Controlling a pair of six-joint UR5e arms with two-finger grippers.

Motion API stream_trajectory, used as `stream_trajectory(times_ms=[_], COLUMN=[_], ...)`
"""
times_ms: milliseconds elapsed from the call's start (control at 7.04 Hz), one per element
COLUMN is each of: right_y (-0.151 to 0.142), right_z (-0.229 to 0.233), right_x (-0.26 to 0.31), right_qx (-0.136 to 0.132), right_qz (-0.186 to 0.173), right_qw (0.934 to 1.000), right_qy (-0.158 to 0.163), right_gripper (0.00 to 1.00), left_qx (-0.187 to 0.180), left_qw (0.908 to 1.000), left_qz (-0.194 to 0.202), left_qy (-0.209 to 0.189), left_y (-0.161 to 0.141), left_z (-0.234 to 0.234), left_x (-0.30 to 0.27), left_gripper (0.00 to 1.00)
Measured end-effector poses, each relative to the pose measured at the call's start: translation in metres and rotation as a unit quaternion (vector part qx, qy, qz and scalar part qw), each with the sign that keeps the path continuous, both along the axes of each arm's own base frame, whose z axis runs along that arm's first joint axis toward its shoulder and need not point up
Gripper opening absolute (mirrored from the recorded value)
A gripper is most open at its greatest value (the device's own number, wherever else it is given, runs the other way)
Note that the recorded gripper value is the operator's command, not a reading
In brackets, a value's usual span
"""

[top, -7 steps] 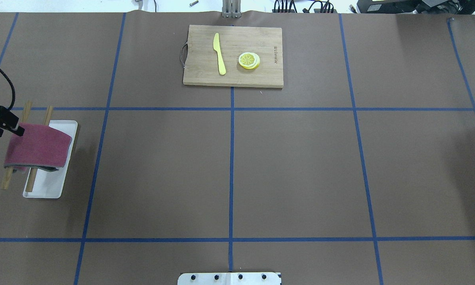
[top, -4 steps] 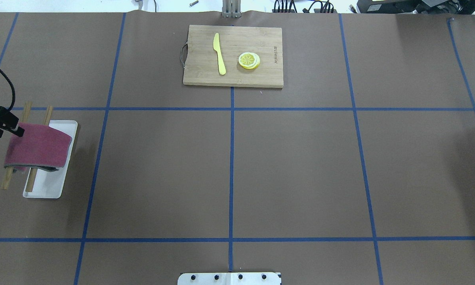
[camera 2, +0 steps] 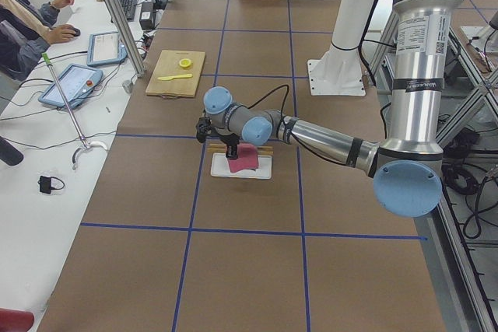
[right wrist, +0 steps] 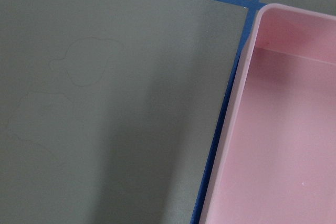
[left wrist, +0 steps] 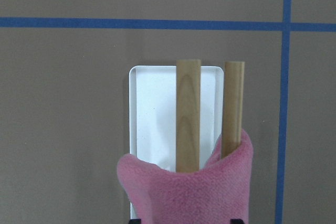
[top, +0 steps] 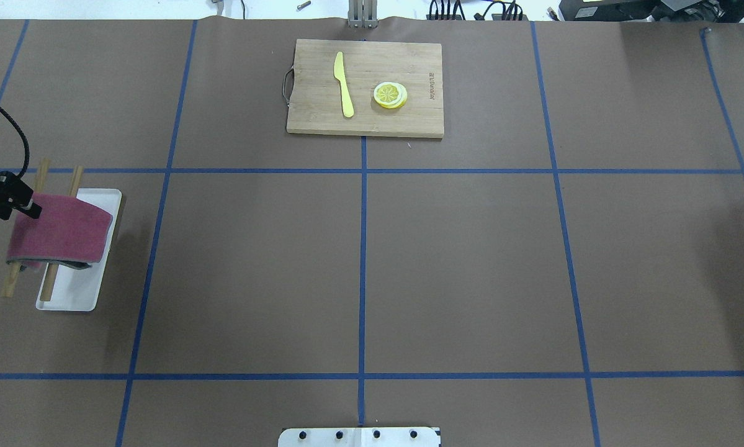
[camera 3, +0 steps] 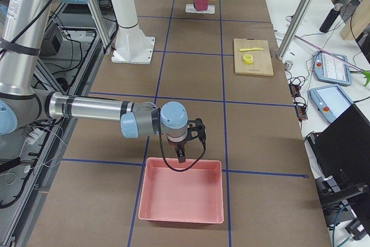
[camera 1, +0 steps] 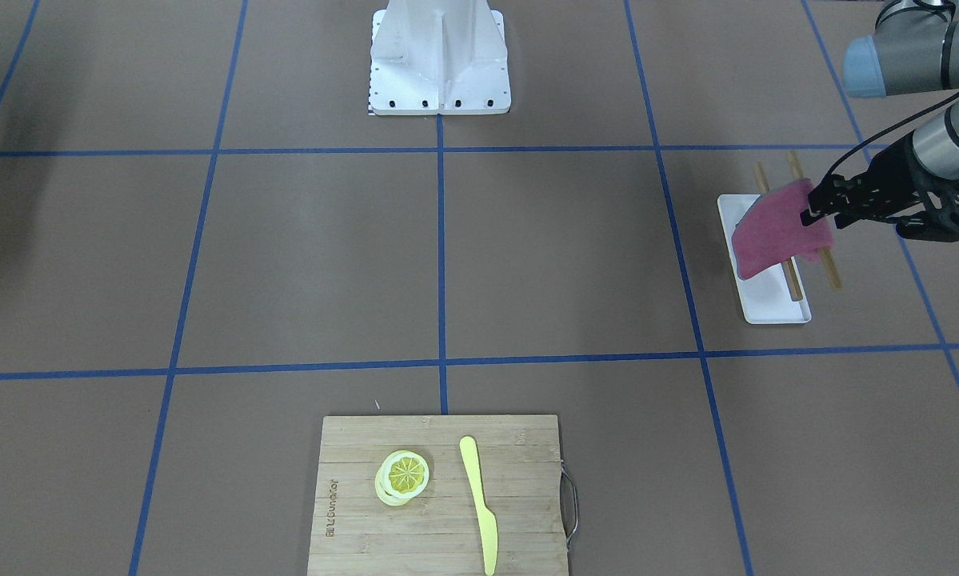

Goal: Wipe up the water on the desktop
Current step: 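Close the left gripper on the pink cloth and lift it off the sticks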

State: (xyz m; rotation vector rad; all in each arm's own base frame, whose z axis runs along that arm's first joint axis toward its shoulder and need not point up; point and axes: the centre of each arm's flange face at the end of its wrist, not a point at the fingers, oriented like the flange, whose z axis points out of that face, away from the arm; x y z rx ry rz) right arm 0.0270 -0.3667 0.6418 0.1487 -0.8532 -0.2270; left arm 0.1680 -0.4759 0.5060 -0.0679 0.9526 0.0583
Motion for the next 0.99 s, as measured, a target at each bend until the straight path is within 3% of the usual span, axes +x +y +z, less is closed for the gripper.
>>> stream_trajectory(times_ms=[284,426,994], right_y=[0.0002,0.0005,0.0012], right_z=[0.0002,0.0004,0.0009], right_x=[0.0000,0.0001,0.0001], right_qx=[0.000,-0.001,-0.001], right_qz=[0.000,0.000,0.000], right_qw=[1.0000,1.0000,1.0000], right_qy=[0.000,0.000,0.000], right_gripper=[1.00,1.00,1.00], left_qx=[-0.001,-0.002,0.000], left_qw=[1.0000,1.0000,1.0000], left_qz=[0.001,0.001,0.001], left_qy=[0.001,0.002,0.005], left_y=[0.0006,0.0013,0.0030], left_z=[-0.0010,-0.0015,-0.0070], left_x=[0.0003,0.0003,-0.0011], left_gripper=[0.06,0.00,0.00])
